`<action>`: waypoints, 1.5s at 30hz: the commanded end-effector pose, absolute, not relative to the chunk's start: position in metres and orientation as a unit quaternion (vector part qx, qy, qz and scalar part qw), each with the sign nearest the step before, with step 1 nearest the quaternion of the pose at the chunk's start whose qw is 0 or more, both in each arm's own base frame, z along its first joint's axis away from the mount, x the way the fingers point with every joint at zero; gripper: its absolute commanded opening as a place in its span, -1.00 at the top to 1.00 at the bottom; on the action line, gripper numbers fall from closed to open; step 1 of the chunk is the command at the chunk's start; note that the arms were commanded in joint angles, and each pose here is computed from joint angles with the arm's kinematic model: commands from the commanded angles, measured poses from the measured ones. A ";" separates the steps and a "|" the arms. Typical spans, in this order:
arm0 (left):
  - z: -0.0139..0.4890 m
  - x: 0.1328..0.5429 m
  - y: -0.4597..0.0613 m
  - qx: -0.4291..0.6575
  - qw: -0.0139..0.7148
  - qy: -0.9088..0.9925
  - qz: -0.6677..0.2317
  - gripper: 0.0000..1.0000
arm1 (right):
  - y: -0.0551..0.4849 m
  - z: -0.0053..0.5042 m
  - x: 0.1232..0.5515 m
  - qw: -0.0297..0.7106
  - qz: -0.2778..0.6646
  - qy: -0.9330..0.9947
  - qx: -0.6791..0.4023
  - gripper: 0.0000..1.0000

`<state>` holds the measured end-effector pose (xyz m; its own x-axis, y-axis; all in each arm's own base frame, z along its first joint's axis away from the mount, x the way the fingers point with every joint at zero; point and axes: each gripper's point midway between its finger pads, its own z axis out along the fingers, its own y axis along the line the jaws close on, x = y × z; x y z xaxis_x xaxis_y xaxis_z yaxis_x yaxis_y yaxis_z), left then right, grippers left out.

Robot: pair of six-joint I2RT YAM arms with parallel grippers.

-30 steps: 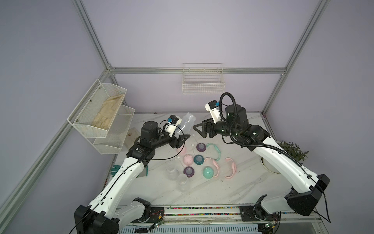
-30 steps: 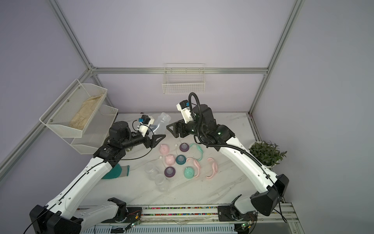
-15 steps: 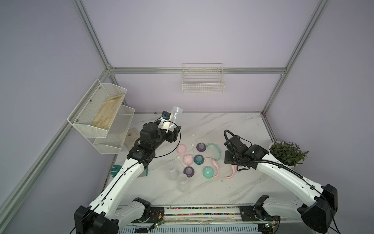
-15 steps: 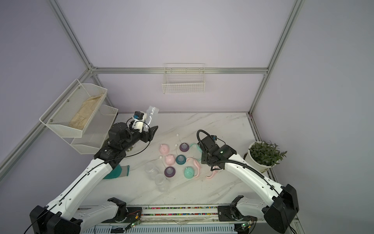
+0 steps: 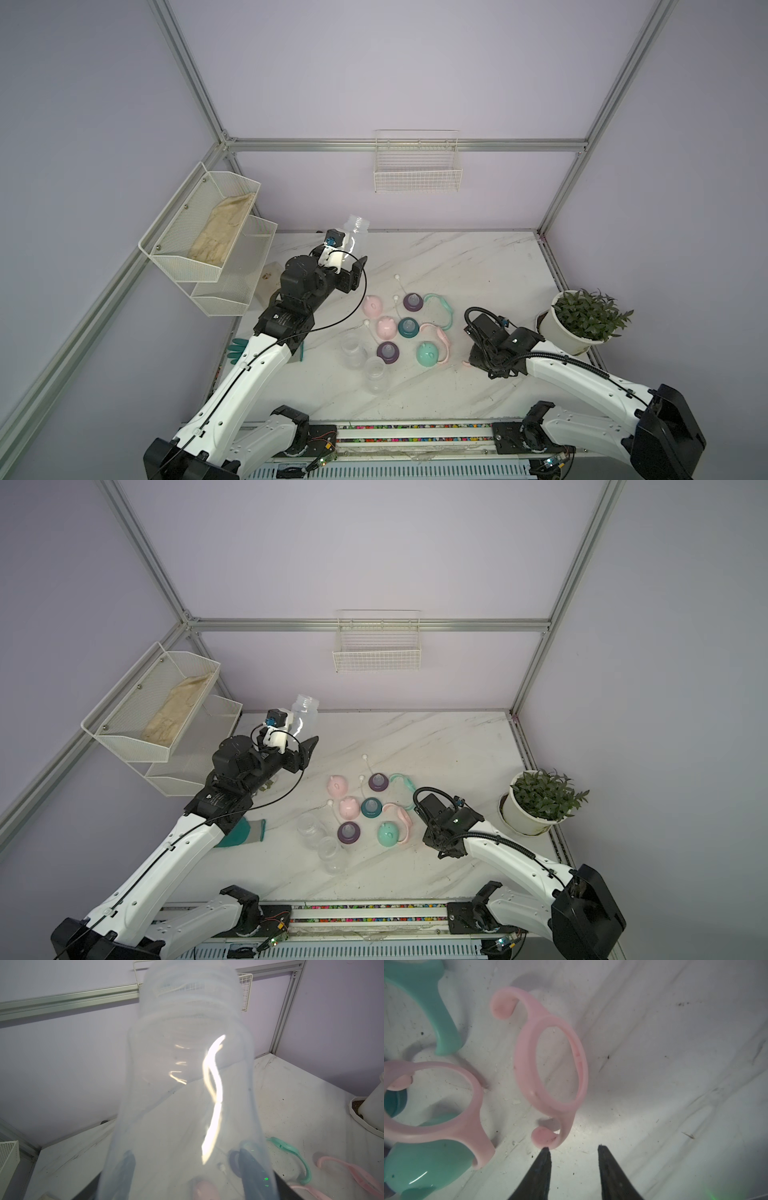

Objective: Assemble the baby bottles
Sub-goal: Pick up the handle at the center of the board.

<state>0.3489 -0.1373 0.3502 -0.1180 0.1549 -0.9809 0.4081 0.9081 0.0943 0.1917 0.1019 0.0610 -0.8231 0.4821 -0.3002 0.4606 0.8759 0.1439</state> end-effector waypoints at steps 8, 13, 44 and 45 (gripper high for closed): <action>0.350 0.347 -0.144 0.210 0.645 0.727 -0.109 1.00 | 0.114 0.045 0.212 0.209 0.100 0.918 0.323 0.24; 0.348 0.346 -0.147 0.215 0.642 0.727 -0.114 1.00 | 0.116 0.034 0.215 0.207 0.094 0.918 0.325 0.30; 0.303 0.328 -0.231 0.353 0.533 0.749 -0.174 1.00 | 0.199 0.290 0.349 0.442 0.155 0.883 0.033 1.00; 0.304 0.327 -0.233 0.354 0.533 0.748 -0.175 1.00 | 0.208 0.298 0.354 0.445 0.168 0.879 0.024 1.00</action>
